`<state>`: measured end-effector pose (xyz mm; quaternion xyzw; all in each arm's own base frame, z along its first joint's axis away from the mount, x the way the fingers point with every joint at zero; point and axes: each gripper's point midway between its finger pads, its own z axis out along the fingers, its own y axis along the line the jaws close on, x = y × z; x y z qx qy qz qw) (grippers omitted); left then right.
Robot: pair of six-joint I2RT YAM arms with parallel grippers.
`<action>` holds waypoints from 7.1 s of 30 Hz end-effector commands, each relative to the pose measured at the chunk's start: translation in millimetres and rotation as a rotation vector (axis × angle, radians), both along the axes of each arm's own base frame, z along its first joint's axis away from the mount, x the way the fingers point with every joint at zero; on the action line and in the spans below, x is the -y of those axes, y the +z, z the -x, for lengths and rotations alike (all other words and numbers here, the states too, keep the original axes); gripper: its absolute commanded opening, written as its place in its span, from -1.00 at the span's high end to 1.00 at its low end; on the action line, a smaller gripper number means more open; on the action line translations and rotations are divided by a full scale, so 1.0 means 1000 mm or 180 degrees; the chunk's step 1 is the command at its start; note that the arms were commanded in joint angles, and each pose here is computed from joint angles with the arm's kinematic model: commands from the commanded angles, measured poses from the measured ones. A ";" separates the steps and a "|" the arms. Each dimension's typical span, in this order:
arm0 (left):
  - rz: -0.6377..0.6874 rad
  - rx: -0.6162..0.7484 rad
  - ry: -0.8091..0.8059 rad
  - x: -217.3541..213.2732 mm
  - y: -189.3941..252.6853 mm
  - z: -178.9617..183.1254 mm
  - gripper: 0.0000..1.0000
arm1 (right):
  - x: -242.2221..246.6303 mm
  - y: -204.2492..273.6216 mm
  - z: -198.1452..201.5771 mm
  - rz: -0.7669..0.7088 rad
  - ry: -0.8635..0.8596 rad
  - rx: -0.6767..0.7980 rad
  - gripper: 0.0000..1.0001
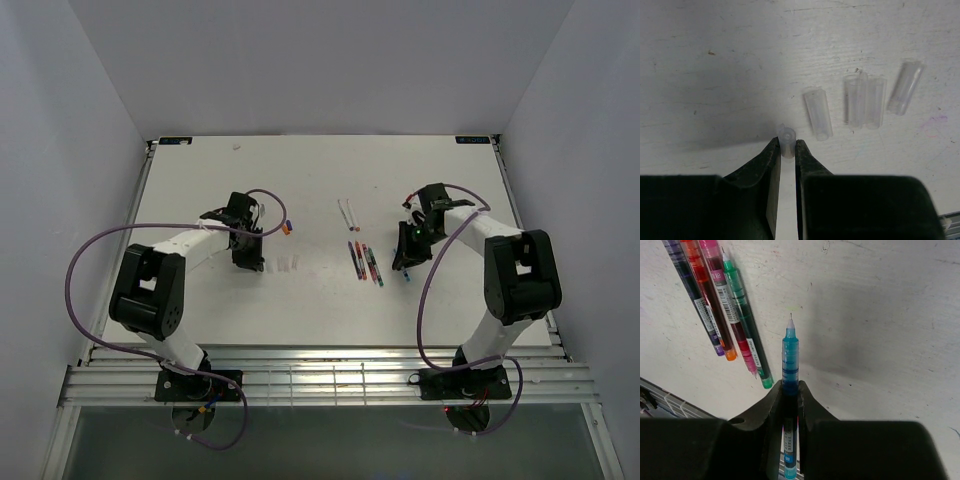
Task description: Open the pen caps
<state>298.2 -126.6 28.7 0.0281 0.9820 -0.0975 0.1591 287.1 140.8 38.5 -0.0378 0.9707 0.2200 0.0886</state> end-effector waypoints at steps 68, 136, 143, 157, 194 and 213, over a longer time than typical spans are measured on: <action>0.0299 -0.0045 0.3253 -0.093 0.074 0.020 -0.78 | -0.027 0.107 0.089 -0.0686 0.0295 0.0336 0.19; -0.0488 -0.0951 0.5458 -0.232 -0.047 0.095 1.00 | -0.057 0.102 0.083 -0.0715 0.0629 0.0165 0.18; 0.0013 -0.0653 0.5089 -0.232 -0.016 0.033 1.00 | -0.056 0.118 0.082 -0.0732 0.0550 0.0319 0.17; 0.1345 0.0061 0.3115 -0.080 0.092 -0.100 1.00 | -0.076 0.133 0.072 -0.1107 0.0372 0.0287 0.17; 0.3230 0.0080 -0.0997 0.141 0.196 0.103 0.83 | -0.191 0.183 0.062 -0.2150 0.0438 0.0006 0.11; 0.3101 0.0040 -0.0897 0.128 0.192 0.122 0.81 | -0.216 0.205 0.078 -0.2191 0.0511 0.0192 0.18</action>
